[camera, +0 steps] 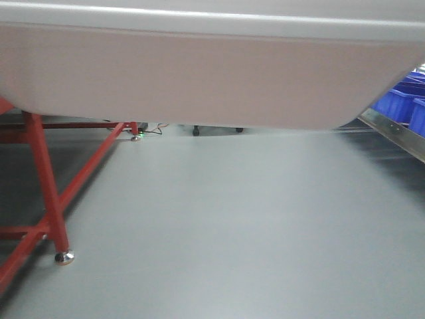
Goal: Grab white bin and place on right shelf
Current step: 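Hold the bin with both grippers while driving toward the shelf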
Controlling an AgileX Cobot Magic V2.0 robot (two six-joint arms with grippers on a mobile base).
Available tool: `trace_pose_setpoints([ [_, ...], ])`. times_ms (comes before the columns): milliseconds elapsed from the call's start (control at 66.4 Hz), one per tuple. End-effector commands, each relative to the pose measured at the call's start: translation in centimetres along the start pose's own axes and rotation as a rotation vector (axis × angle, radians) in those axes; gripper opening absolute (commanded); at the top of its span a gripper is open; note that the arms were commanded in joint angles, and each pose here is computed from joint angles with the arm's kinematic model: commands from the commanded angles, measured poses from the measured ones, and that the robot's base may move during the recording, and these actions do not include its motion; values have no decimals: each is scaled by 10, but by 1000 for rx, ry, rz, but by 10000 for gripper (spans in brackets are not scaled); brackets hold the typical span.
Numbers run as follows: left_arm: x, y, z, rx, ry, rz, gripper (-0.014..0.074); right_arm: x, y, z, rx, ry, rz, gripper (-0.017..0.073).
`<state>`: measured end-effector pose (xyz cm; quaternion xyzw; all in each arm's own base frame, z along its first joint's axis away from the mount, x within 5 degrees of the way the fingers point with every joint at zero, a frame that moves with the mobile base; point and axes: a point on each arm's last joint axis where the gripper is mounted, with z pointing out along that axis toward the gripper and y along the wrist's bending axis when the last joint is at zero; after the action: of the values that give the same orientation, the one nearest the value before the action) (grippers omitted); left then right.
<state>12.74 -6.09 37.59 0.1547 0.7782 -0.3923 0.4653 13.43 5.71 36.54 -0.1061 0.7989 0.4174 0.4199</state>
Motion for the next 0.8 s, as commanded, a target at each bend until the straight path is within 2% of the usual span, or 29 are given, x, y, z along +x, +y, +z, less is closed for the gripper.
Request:
trace_pose_setpoints([
  [0,-5,-34,-7,277,7,-18,242,-7,31,-6,-241,-43,22,360],
  [783,-5,-34,-7,277,7,-18,242,-7,31,-6,-241,-43,22,360],
])
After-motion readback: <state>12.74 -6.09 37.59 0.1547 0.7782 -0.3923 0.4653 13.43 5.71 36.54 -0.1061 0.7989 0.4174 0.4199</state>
